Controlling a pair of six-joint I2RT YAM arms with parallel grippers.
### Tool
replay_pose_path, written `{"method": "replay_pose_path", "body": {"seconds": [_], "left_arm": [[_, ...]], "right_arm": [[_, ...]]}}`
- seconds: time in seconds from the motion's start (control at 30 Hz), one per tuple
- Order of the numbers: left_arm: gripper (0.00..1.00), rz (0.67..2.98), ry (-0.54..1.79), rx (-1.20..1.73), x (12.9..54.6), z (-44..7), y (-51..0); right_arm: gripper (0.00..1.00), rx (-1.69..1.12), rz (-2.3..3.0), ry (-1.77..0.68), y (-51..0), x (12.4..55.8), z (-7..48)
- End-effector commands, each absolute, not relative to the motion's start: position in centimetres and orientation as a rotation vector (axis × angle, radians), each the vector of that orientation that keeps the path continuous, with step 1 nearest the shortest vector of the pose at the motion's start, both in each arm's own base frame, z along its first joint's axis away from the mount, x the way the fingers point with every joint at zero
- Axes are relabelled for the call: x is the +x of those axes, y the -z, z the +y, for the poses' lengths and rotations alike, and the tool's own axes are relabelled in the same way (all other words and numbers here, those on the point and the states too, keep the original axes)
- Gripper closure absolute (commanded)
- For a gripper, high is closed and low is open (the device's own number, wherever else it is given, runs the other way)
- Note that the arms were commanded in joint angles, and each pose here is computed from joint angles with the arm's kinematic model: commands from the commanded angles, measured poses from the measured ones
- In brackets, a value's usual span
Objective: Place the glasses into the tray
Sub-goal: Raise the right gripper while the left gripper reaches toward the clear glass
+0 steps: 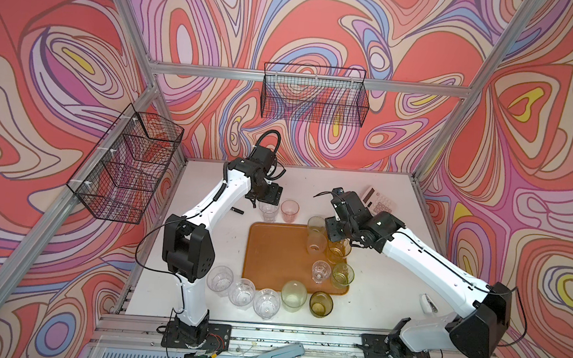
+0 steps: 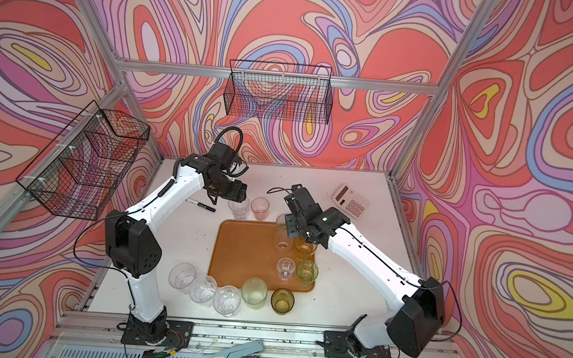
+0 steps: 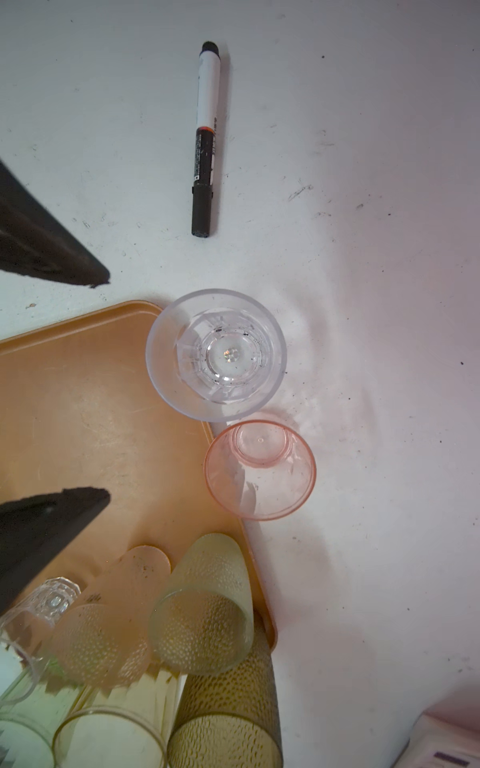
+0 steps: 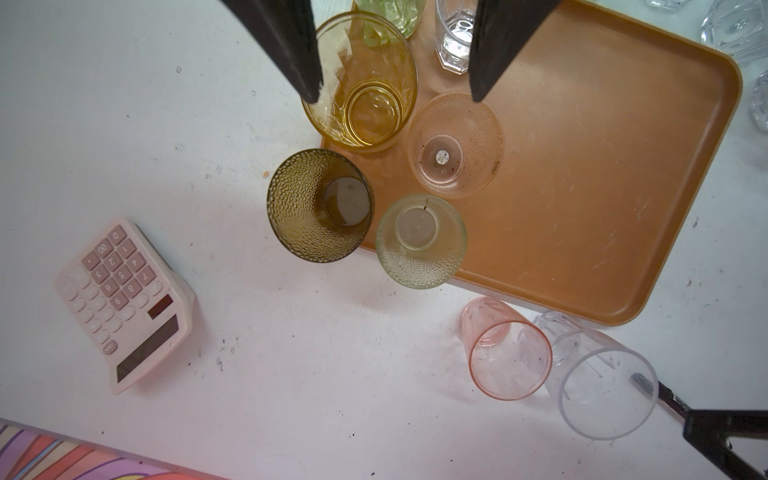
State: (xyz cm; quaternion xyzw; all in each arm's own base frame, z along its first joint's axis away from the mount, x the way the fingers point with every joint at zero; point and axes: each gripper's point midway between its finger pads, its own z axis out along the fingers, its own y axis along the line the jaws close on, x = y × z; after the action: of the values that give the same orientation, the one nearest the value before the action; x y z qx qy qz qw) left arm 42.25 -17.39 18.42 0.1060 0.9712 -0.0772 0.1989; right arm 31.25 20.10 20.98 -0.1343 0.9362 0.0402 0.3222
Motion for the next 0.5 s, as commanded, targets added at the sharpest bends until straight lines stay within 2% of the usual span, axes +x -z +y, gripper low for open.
{"method": "replay_pose_path", "body": {"seconds": [0.0, 0.17, 0.47], "left_arm": [[0.26, 2.783, 0.098, 0.265, 41.9, -15.9, -17.7], [0.29, 2.78, 0.052, 0.225, 42.9, -15.1, -17.7], [0.33, 2.853, 0.161, 0.141, 43.3, -14.0, -15.8]], "right_arm": [[0.41, -0.329, 2.452, -0.109, -21.3, 30.9, 19.5], [0.41, -0.325, 2.45, -0.111, -21.2, 30.8, 19.3], [0.41, -0.323, 2.448, -0.117, -21.2, 30.8, 19.1]]}}
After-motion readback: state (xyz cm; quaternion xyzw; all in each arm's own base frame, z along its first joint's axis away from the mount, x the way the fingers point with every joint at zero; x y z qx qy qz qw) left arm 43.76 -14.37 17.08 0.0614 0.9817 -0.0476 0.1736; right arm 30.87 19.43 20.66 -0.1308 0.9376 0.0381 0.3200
